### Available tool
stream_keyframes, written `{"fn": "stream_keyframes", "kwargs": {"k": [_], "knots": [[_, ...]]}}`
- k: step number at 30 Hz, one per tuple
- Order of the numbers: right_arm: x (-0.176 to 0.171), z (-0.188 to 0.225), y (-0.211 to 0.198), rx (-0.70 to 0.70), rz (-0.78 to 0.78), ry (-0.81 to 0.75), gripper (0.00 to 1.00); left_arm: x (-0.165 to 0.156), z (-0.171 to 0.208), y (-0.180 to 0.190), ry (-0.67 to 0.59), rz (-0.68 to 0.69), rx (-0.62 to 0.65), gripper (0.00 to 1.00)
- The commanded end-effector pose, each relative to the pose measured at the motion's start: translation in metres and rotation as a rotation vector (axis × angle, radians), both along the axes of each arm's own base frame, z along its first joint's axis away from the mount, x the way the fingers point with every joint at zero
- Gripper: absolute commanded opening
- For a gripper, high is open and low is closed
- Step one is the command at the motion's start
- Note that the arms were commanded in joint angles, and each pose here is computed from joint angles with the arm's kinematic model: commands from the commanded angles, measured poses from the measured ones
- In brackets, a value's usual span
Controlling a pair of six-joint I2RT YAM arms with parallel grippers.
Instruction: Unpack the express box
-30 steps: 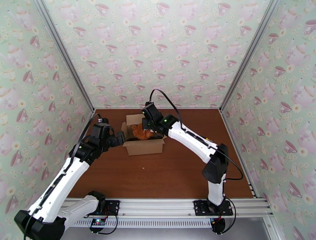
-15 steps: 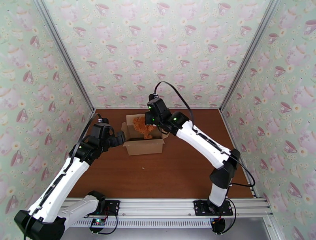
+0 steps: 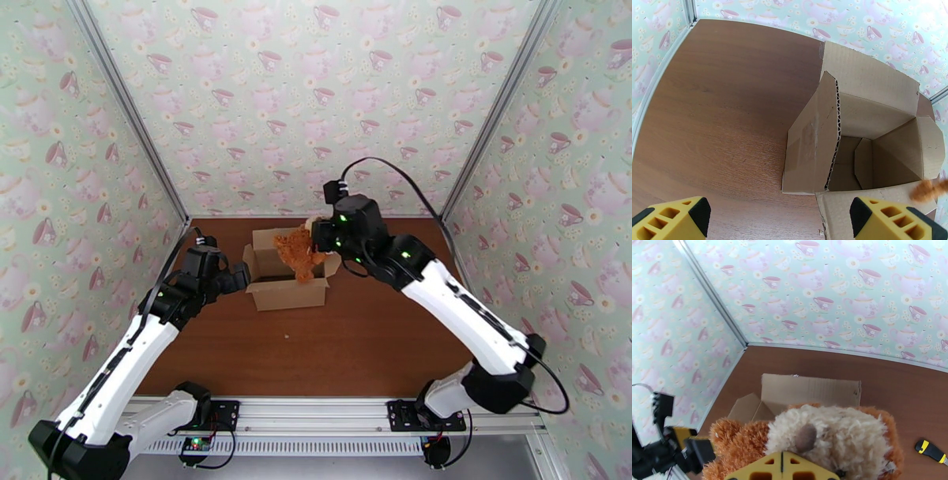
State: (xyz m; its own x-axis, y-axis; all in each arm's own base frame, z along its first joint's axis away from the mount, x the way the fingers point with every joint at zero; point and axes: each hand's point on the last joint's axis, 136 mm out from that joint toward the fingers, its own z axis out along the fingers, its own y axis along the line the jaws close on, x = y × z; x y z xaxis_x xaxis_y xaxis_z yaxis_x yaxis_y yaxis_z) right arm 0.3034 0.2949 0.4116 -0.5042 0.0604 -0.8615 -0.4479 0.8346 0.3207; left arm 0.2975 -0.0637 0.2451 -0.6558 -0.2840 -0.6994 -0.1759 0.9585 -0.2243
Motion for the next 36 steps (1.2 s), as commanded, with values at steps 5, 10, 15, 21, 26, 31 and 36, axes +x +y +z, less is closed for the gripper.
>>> {"fn": "stream_keyframes", "kwargs": {"k": [5,10,15,21,26,31,36], "knots": [[-0.041,0.019,-0.027,0.088,0.054,-0.016,0.0,0.001,0.007,0.005,-0.02,0.037,-0.012,1.0],[-0.064,0.024,-0.04,0.123,0.106,-0.026,0.0,-0.001,0.006,0.008,-0.012,0.047,0.0,1.0],[-0.08,0.028,-0.054,0.146,0.117,-0.032,0.0,-0.002,0.002,0.01,-0.001,0.057,0.008,1.0],[-0.091,0.021,-0.061,0.15,0.136,-0.005,0.0,-0.003,0.0,0.011,0.004,0.06,0.01,1.0],[-0.099,-0.007,-0.057,0.13,0.171,0.065,0.0,-0.004,0.0,0.012,0.006,0.06,0.015,1.0],[-0.105,-0.041,-0.062,0.097,0.162,0.145,0.0,-0.005,-0.003,0.012,0.01,0.061,0.02,1.0],[-0.111,-0.072,-0.069,0.063,0.142,0.218,0.0,-0.004,-0.005,0.012,0.013,0.059,0.021,1.0]]}}
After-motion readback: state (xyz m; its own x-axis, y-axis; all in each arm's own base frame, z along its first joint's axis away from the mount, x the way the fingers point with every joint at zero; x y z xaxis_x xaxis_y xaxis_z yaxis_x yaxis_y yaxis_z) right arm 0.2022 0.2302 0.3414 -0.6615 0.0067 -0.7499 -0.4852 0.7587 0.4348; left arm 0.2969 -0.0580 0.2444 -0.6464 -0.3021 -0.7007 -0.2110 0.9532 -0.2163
